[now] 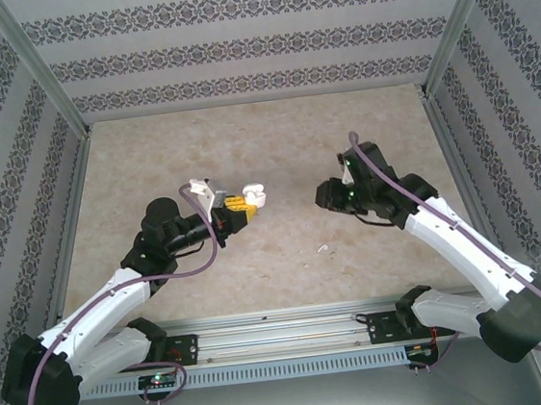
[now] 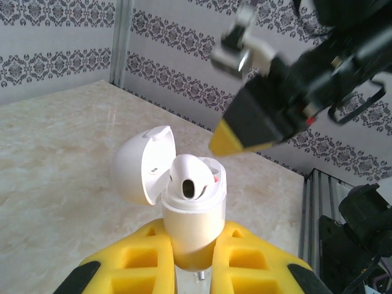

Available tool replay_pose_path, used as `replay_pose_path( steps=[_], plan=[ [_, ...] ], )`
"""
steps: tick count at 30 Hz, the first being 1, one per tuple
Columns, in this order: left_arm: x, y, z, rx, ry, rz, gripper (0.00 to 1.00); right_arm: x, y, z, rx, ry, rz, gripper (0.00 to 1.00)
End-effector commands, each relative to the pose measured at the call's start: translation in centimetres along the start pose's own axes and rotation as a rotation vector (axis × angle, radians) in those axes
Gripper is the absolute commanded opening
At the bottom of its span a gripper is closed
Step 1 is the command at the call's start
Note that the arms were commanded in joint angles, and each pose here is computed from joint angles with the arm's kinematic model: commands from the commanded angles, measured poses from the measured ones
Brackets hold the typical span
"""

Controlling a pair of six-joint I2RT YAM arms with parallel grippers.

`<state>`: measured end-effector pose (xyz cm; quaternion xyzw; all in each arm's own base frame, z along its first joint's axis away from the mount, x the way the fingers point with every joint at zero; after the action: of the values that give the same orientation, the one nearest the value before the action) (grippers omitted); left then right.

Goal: Insert the wireless bluetooth earbuds into the charging case

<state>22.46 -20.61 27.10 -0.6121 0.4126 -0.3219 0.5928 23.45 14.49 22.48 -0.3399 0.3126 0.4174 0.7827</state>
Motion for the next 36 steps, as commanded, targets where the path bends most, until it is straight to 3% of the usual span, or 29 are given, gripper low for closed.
replay_pose_path(
  steps=[1,13,36],
  plan=[
    [-0.2,0.7,-0.3,0.018,-0.002,0.018,0.0,1.1,2.1,-3.0,0.15,0.047,0.076,0.4],
    [0.1,1.5,-0.1,-0.001,0.0,0.029,0.0,6.6,5.7,-8.1,0.261,0.127,0.192,0.37],
    [0.0,2.2,0.0,-0.002,-0.016,0.057,0.0,11.6,5.7,-7.8,0.227,0.174,0.268,0.31]
  ],
)
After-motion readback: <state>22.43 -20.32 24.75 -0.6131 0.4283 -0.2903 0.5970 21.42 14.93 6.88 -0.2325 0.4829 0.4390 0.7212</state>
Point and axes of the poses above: each hand's point on the last joint's axis, 136 mm out from that joint toward the fingers, its own x axis out along the fingers, its own z axis along the line the jaws close on, y = z × x, the point moved 5 cm from there along -x, back along the fingers, and after that the axes turned 9 degrees about x, right-handed, at the moved point
